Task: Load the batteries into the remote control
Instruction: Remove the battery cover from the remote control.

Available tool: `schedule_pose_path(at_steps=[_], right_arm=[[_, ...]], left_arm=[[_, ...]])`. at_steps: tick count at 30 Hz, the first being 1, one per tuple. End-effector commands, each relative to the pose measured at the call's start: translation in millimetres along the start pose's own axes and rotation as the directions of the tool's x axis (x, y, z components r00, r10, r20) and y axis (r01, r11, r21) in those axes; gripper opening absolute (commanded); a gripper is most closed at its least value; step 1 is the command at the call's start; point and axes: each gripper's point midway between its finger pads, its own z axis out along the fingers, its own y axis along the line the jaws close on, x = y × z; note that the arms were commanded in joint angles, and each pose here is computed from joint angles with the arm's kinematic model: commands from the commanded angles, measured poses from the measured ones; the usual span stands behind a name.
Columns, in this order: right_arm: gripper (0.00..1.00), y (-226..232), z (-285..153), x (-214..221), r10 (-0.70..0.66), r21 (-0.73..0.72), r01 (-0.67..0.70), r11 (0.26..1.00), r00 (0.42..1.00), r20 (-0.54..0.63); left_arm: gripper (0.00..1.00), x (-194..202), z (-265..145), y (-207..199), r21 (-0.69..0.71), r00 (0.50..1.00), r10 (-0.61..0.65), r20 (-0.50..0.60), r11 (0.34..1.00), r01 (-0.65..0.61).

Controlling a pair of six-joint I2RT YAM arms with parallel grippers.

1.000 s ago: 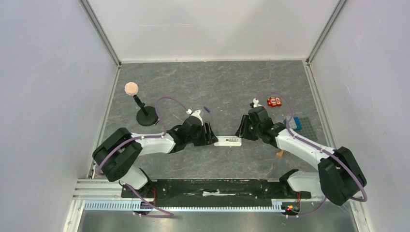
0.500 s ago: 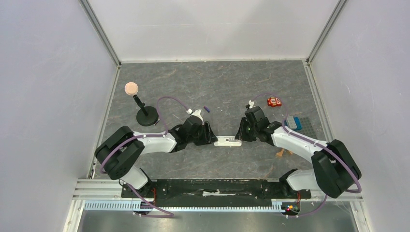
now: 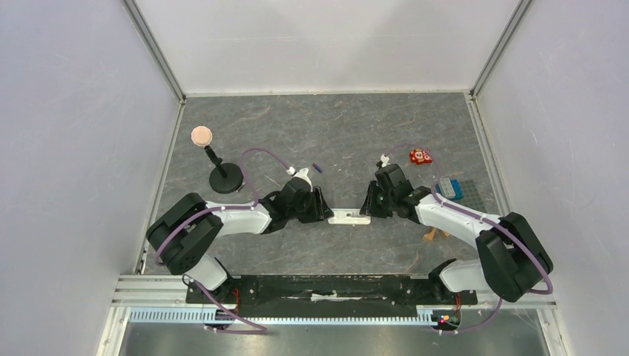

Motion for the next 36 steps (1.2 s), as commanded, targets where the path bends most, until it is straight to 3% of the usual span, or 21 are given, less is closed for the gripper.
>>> schedule_pose_path(at_steps=[1, 5, 9, 12, 16, 27, 36], right_arm=[[0.24, -6.7, 0.9, 3.7, -0.009, 0.029, 0.009, 1.0, 1.0, -0.003], [0.23, -9.7, 0.8, 6.3, -0.012, 0.04, 0.013, 0.999, 1.0, -0.012], [0.07, -11.8, -0.3, 6.8, -0.02, 0.044, 0.02, 0.999, 1.0, -0.009], [0.03, -11.6, -0.8, 6.9, -0.023, 0.044, 0.024, 0.999, 1.0, -0.01], [0.05, -12.0, -2.7, 3.9, -0.029, 0.054, 0.029, 0.998, 1.0, -0.003], [0.23, -14.4, -6.5, -0.5, -0.041, 0.077, 0.041, 0.996, 0.999, 0.007], [0.21, -17.9, 1.5, 13.3, -0.015, 0.067, 0.017, 0.998, 0.999, -0.031]], left_arm=[[0.52, 2.5, 4.8, 9.0, -0.036, 1.0, -0.002, -0.008, 0.999, 0.002], [0.52, 3.4, 5.8, 10.2, -0.04, 1.0, -0.005, -0.01, 0.999, 0.005], [0.5, 4.6, 7.0, 11.7, -0.046, 1.0, -0.012, -0.013, 0.999, 0.011], [0.49, 5.3, 7.9, 13.1, -0.052, 1.0, -0.014, -0.014, 0.999, 0.014], [0.49, 5.8, 8.5, 14.4, -0.056, 1.0, -0.017, -0.015, 0.998, 0.016], [0.48, 7.5, 9.9, 16.9, -0.064, 1.0, -0.022, -0.019, 0.998, 0.021], [0.48, 8.1, 11.1, 14.2, -0.052, 0.999, -0.03, -0.023, 0.998, 0.028]])
